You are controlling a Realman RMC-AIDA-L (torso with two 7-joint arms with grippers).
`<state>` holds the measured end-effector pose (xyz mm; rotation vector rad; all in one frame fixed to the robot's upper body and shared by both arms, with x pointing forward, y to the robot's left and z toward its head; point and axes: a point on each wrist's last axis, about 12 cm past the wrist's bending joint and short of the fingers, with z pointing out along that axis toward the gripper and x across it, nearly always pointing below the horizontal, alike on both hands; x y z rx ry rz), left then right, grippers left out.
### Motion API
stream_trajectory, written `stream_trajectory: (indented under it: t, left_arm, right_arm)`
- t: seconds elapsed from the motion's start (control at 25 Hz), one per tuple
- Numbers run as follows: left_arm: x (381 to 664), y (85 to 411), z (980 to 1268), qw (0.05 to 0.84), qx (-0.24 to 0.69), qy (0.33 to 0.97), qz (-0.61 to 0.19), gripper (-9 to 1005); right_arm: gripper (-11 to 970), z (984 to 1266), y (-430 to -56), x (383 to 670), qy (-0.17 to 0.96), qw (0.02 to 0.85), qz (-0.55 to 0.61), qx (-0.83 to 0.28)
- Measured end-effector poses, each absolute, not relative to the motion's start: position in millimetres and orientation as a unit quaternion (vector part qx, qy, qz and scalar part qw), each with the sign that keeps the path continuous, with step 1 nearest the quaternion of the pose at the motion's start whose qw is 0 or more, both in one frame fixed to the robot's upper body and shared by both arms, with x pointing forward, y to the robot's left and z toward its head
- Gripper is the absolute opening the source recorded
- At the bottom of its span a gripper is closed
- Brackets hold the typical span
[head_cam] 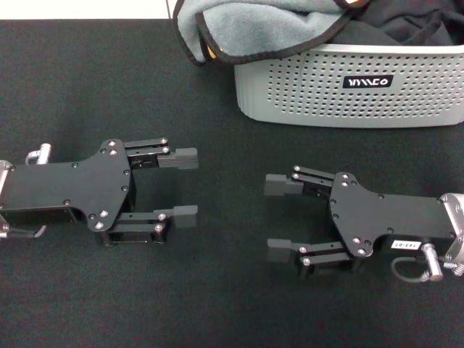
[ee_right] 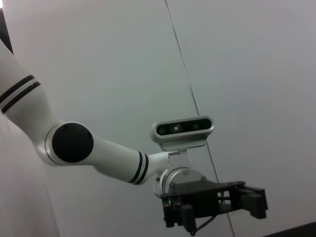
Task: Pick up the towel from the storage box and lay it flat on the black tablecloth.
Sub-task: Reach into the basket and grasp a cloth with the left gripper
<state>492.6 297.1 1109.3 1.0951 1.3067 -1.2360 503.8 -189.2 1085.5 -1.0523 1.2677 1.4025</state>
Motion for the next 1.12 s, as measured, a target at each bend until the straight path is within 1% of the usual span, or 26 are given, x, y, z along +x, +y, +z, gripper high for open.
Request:
stream_trajectory:
  t: [0.56,0.84,0.92,1.0,1.08,1.12]
  left_arm:
    - [496,295,1103,0.507,0.440,0.557,-0.488,713]
    - [499,292,1103,0.531,0.426,0.553,-0.480,712]
    - [504,293,1106,0.562,0.395,0.553,-0.472,711]
    - [515,296,1113,0.599,0.330,0.560,-0.468,711]
    - [528,298,1120,0.620,0.268,0.565,-0.473,710]
    - [533,298,1123,0.622,0.256,0.568,-0.475,710]
  right_arm:
    - [882,1083,-191,502,0.523,0.470,0.571,-0.423]
    - [881,1082,-199,503,0.531,0.493,0.560,-0.402]
    - [881,1080,-202,504,0.537,0.503,0.551,-0.394]
    - [881,1077,-206,505,0.547,0.512,0.539,-0.384]
    - [881,1075,-210,505,0.556,0.520,0.529,-0.376]
    - [881,1073,-212,505,0.560,0.524,0.523,-0.372]
